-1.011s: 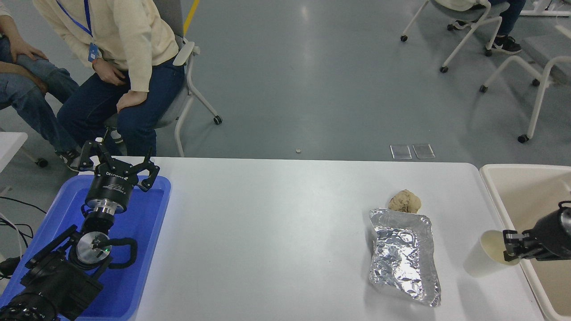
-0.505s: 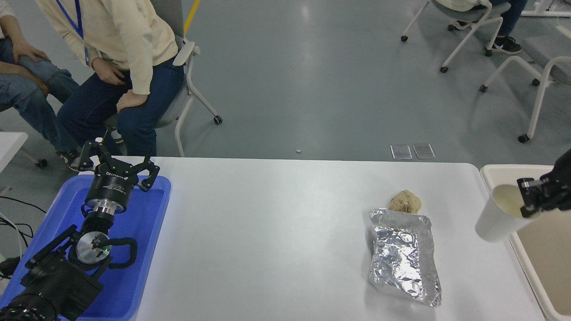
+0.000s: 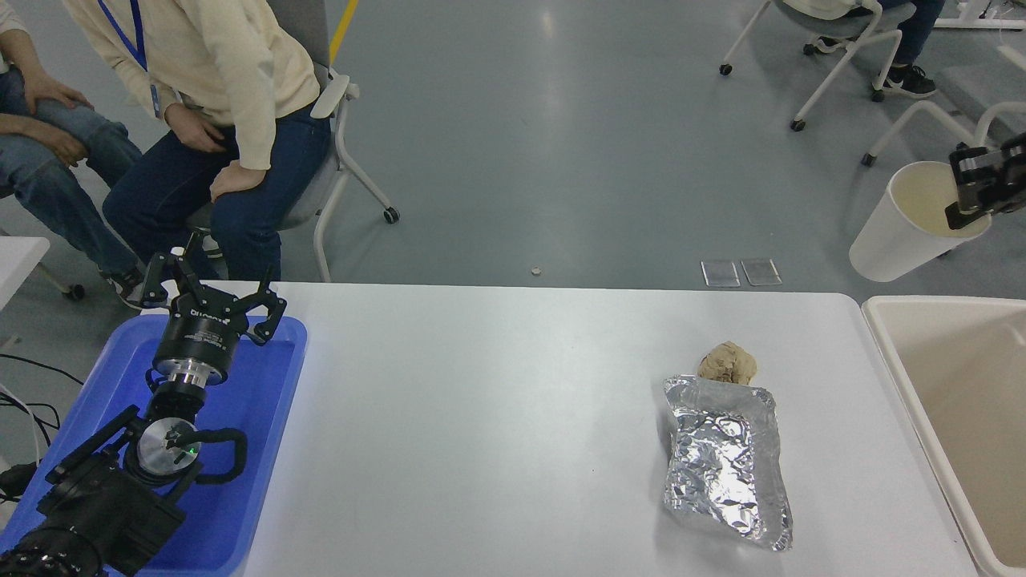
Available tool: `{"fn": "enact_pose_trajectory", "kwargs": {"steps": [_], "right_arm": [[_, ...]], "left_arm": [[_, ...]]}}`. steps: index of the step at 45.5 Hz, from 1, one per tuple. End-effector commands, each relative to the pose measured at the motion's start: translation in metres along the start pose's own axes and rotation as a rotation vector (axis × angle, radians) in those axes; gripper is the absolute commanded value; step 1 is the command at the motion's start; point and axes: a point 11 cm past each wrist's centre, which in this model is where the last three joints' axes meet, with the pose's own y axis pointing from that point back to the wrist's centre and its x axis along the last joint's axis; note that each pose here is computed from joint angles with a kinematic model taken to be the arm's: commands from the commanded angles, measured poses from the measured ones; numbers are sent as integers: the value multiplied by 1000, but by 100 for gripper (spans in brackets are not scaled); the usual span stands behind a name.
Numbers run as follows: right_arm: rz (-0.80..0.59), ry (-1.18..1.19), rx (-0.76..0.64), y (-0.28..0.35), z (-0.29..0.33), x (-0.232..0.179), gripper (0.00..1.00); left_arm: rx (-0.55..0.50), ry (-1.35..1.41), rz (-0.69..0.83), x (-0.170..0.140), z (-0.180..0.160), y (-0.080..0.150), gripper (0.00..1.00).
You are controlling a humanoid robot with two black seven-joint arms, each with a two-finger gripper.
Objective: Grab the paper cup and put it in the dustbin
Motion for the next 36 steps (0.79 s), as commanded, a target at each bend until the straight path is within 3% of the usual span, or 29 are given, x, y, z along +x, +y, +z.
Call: {"fn": "enact_pose_trajectory", "kwargs": {"steps": [1, 6, 16, 27, 36], "right_arm": [[19, -6, -24, 11, 6, 1, 0], [-3, -51, -60, 6, 28, -7, 0], [-95, -272, -32, -36, 99, -63, 0], [-198, -399, -124, -91, 155, -104, 0], [-95, -495, -160, -136, 187, -108, 0]], "left_arm": [[0, -1, 0, 0, 0, 0, 100], [0, -1, 0, 0, 0, 0, 100], [0, -1, 0, 0, 0, 0, 100], [0, -1, 0, 0, 0, 0, 100], [0, -1, 0, 0, 0, 0, 100]]}}
